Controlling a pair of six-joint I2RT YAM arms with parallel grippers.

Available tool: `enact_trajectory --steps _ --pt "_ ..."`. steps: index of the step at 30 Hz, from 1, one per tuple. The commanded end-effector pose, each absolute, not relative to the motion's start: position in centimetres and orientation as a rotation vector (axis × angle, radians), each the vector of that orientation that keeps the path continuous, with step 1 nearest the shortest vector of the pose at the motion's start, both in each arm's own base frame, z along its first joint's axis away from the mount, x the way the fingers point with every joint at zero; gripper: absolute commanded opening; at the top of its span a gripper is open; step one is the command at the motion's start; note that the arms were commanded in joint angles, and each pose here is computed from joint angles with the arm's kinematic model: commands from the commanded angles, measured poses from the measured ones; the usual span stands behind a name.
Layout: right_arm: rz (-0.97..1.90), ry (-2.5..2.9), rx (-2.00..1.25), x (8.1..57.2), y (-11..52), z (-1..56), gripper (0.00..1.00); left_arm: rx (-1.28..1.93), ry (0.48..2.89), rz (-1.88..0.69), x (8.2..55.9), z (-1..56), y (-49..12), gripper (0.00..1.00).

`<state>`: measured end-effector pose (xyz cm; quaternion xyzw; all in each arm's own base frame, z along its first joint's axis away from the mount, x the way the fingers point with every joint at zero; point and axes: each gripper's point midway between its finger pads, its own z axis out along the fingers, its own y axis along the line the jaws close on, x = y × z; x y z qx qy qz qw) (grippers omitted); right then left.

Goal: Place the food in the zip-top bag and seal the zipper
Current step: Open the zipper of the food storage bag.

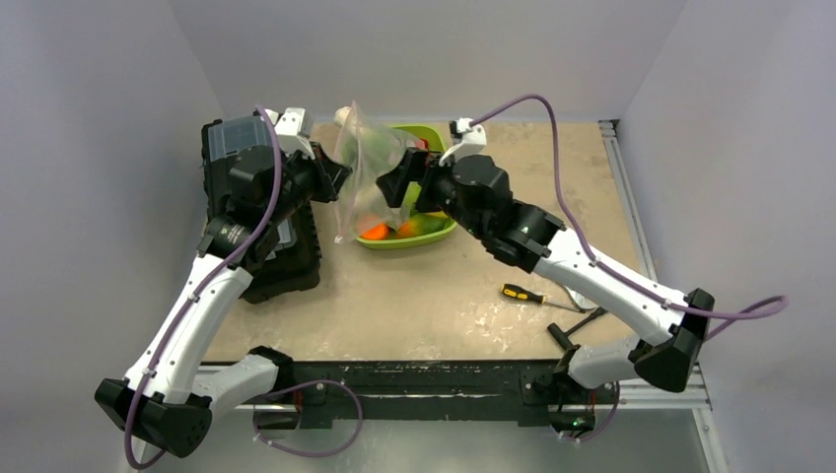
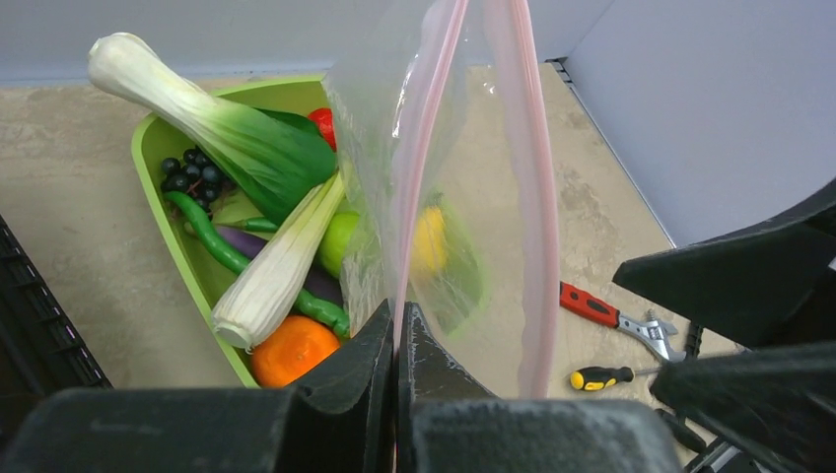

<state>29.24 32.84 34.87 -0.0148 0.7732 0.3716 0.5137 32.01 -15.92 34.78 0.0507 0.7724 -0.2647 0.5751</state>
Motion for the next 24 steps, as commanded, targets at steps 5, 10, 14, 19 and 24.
enact_trajectory --steps 5,10,14,19,24 --pt "0.520 1.777 0.047 29.4 36.5 38.4 0.87 0.167 1.764 -0.655 31.8 36.3 -17.1 0.00" --pt "0.331 1.758 0.027 29.9 37.8 38.4 0.67 0.178 1.777 -0.676 31.8 36.1 -17.6 0.00" --pt "0.153 1.781 0.058 30.3 36.4 36.3 0.48 0.174 1.773 -0.649 31.8 36.3 -17.2 0.00" --pt "0.087 1.739 0.091 30.0 33.3 36.1 0.10 0.172 1.765 -0.644 31.7 36.6 -17.0 0.00" --pt "0.047 1.662 0.131 29.9 28.4 37.3 0.00 0.153 1.775 -0.609 31.8 36.5 -16.4 0.00"
